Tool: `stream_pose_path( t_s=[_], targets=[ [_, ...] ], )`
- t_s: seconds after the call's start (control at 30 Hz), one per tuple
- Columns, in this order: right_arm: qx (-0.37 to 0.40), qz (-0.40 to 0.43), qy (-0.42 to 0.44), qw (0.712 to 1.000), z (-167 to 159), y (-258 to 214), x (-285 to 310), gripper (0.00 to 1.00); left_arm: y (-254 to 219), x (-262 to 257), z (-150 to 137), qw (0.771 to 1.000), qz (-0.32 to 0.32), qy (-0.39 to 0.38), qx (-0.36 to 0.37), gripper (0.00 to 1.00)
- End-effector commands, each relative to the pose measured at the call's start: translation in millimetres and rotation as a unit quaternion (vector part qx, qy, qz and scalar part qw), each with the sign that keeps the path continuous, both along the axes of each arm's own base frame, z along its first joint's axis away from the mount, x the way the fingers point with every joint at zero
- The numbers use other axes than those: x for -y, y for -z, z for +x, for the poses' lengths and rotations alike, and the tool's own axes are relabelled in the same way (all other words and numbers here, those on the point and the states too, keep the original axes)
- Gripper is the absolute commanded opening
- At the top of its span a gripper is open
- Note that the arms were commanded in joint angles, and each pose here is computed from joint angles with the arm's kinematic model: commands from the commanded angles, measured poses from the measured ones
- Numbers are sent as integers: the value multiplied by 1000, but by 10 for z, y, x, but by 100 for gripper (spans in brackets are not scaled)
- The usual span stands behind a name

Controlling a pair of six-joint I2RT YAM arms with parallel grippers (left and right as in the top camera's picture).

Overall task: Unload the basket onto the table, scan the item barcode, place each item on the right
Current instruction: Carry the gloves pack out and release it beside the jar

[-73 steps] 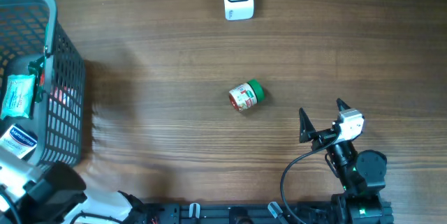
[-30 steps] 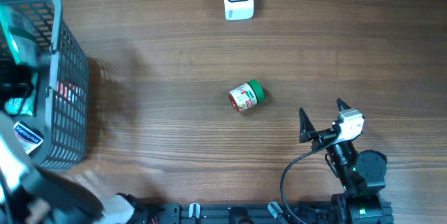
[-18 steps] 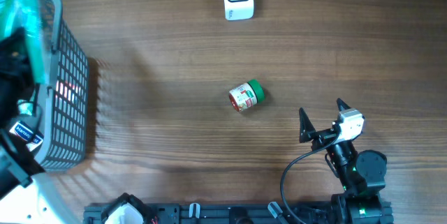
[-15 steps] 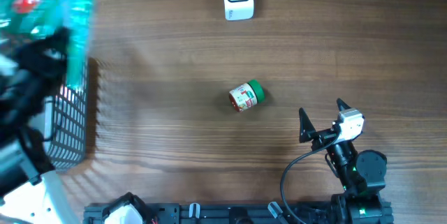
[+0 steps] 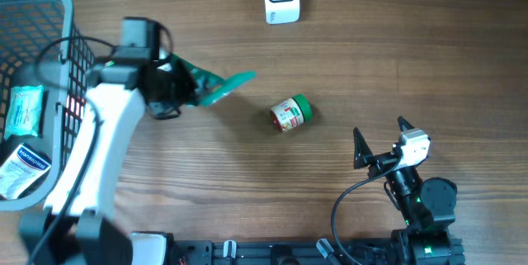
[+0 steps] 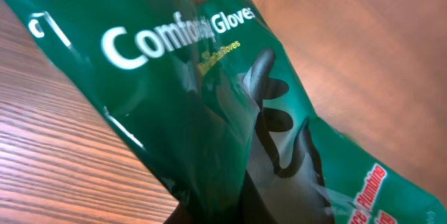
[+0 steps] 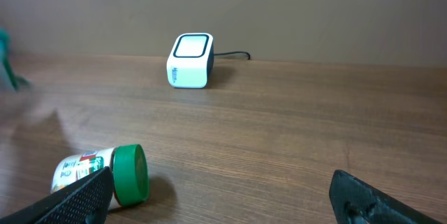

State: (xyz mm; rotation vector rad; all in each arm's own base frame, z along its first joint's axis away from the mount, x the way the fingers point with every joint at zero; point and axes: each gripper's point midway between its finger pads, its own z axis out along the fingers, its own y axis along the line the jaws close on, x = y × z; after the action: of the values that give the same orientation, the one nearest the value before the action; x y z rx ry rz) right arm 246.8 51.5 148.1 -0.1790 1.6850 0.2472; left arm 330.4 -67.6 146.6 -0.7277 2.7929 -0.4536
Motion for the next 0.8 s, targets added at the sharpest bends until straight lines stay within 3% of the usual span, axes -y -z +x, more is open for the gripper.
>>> stream_pose_path(
  t_s=[0.0, 0.2, 0.4, 0.5, 0.57, 0.67, 0.7, 0.73, 0.77],
  targets=[
    [4, -3, 3, 1000, 5, -10, 15, 100, 404, 291, -3, 998, 11, 22, -55, 4],
    [4, -3, 3, 1000, 5, -10, 15, 100, 788, 870, 42, 996, 8, 49, -73, 4],
    [4, -3, 3, 1000, 5, -10, 15, 100, 806, 1224, 52, 996, 2, 70, -49, 4],
    [4, -3, 3, 1000, 5, -10, 15, 100, 801, 1168, 36, 996, 21, 67, -47, 23],
    [4, -3, 3, 1000, 5, -12, 15, 100, 765, 1146, 29, 997, 25, 65, -45, 28],
    [4, -3, 3, 1000, 5, -11, 15, 100, 622, 1137, 6, 997, 20, 66, -33, 58],
    [4, -3, 3, 1000, 5, -11, 15, 100, 521, 1137, -13, 997, 14, 66, -26, 56],
    [4, -3, 3, 1000, 5, -10, 15, 100, 431, 1141, -34, 998, 8, 66, -21, 35],
    [4, -3, 3, 1000, 5, -11, 15, 100, 278, 1150, -74, 998, -7, 59, -16, 21]
  ],
)
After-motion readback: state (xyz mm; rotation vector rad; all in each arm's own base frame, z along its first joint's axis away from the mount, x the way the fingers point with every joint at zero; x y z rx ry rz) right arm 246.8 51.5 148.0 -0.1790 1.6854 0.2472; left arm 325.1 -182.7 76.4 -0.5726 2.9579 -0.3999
